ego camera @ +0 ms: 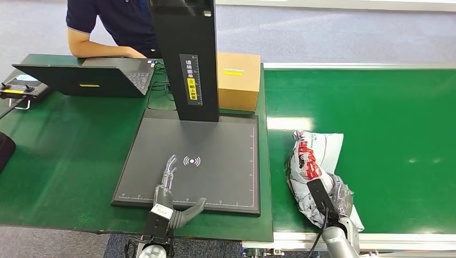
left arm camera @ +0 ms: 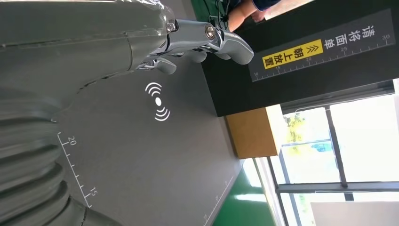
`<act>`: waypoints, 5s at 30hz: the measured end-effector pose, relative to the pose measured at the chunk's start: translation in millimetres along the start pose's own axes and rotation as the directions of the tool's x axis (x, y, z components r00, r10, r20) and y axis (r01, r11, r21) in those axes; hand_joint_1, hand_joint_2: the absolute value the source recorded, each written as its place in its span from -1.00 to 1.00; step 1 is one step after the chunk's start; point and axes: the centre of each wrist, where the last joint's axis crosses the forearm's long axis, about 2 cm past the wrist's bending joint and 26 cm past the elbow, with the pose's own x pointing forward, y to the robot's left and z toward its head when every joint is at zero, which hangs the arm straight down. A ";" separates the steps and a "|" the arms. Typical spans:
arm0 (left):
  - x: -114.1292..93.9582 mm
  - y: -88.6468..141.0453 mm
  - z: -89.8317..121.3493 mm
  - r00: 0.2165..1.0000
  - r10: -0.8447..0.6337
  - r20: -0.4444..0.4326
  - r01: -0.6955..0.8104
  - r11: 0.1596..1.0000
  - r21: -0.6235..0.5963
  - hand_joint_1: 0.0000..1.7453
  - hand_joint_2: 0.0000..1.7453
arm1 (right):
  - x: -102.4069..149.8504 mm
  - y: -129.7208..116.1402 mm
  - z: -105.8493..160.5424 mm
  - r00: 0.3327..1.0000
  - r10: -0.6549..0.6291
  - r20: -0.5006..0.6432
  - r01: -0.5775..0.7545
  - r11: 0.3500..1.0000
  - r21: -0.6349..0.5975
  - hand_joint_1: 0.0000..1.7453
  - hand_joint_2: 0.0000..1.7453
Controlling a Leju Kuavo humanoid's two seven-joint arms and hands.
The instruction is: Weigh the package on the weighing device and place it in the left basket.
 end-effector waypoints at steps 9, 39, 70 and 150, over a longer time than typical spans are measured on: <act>-0.8 1.8 0.7 1.000 -0.003 -0.007 0.003 1.000 0.020 -1.00 1.00 | 11.8 4.1 10.4 0.990 -0.027 0.135 0.031 0.999 -0.027 0.82 1.00; -1.8 9.1 -3.8 1.000 -0.006 0.005 0.006 1.000 0.024 -1.00 1.00 | 164.9 33.7 38.2 0.628 -0.078 0.774 0.049 0.997 0.060 0.59 1.00; 4.3 3.3 -15.0 0.998 -0.023 0.065 0.026 0.999 -0.043 -1.00 1.00 | 254.6 111.1 6.0 0.433 -0.159 0.887 -0.303 0.902 0.309 -1.00 1.00; 24.8 18.1 -58.3 0.760 -0.560 0.330 0.635 0.748 -0.194 -1.00 1.00 | 116.5 26.1 131.6 0.646 -0.498 0.578 0.421 0.865 0.274 -1.00 1.00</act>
